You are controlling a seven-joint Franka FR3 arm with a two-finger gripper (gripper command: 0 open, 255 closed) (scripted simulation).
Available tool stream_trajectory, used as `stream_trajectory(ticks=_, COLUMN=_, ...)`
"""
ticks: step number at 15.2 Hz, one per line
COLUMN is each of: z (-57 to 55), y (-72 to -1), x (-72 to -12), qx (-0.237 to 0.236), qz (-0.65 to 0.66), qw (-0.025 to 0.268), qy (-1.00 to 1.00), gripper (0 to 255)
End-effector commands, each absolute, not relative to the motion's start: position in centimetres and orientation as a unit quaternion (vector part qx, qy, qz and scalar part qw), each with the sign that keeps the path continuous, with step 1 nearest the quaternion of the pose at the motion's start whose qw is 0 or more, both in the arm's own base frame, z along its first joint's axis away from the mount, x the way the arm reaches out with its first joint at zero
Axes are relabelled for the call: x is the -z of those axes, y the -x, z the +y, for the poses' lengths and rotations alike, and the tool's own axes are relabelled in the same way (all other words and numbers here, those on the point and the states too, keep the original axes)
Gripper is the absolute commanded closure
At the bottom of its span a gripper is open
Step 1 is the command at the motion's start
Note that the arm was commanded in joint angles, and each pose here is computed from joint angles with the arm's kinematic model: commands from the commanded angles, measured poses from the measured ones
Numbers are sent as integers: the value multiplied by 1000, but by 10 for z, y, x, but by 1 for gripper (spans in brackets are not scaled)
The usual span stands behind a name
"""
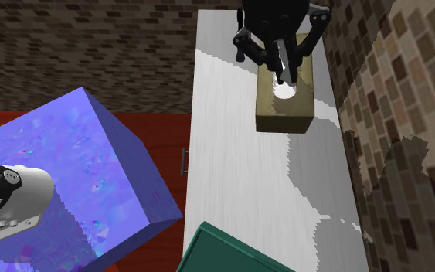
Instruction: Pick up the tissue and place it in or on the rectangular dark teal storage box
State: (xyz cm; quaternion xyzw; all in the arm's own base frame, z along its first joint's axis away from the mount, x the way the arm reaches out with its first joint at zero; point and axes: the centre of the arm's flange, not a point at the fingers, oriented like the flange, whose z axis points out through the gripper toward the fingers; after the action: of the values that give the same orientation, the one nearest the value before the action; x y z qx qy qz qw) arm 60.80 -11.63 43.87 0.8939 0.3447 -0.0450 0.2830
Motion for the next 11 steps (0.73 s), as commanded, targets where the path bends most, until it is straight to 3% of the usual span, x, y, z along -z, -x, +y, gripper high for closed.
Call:
stream_trajectory(ticks=1, z=-117, y=-608, x=-451, qx=45, qz=345, qw=283, qy=-894, gripper=255)
stream_trajectory(ticks=11, z=-117, y=-608, x=-503, qx=45, qz=345, qw=283, qy=-894, gripper=255)
